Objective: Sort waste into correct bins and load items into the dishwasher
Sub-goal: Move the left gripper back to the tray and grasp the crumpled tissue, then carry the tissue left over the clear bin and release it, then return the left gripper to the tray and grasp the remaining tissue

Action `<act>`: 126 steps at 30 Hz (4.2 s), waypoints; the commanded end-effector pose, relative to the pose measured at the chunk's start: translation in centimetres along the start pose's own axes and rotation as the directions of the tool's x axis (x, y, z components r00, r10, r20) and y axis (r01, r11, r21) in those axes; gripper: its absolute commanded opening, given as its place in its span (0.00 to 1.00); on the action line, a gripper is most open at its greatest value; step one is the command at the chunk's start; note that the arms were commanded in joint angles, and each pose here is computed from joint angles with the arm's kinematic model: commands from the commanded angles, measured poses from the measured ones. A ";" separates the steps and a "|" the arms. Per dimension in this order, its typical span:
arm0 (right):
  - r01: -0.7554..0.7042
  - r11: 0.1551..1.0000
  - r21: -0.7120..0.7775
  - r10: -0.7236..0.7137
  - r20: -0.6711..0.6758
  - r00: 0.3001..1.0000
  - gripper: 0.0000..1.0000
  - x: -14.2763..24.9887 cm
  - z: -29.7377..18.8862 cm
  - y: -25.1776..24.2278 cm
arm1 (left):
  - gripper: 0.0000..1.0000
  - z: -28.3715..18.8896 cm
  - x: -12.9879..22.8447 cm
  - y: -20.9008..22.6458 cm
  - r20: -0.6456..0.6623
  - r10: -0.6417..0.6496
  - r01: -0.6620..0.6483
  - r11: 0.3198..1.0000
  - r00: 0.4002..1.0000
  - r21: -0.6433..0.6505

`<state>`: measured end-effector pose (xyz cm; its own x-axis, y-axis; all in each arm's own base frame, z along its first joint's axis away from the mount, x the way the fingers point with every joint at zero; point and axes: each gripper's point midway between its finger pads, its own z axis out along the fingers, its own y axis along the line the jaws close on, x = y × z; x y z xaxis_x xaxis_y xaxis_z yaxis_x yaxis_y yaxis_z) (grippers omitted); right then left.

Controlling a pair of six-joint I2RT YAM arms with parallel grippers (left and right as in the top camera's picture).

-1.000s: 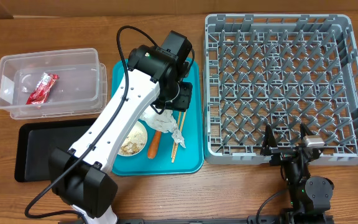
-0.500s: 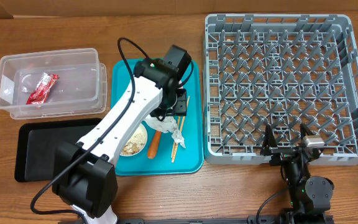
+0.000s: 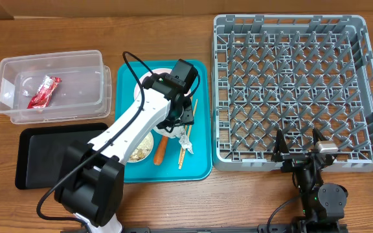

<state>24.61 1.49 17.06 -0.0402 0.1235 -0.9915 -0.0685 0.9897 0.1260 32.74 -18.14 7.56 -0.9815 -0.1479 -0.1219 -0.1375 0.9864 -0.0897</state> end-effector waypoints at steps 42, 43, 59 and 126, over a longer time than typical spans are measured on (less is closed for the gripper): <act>0.000 1.000 0.003 0.000 0.009 1.000 1.00 0.1 0.0 -0.1 | 0.54 2.5 -1.2 1.2 0.083 -0.075 0.082 0.994 0.994 -0.075; 0.000 1.000 0.003 0.000 0.009 1.000 1.00 0.1 0.0 -0.1 | 0.54 2.6 -1.2 1.3 0.080 -0.075 0.082 0.994 0.994 -0.078; 0.000 1.000 0.003 0.000 0.010 1.000 1.00 0.0 0.0 -0.1 | 0.54 3.2 -1.0 1.4 0.068 -0.074 0.080 0.993 0.995 -0.090; 0.000 1.000 0.003 0.000 0.009 1.000 1.00 0.1 0.0 -0.1 | 0.04 -9.9 -15.1 25.5 0.251 -0.607 0.617 0.786 0.754 0.045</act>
<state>24.61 1.49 17.07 -0.0399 0.1239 -0.9915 -0.0685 0.9896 0.1264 42.24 8.93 16.43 -0.6455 -0.7110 -0.2790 -0.6974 0.6976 -0.1645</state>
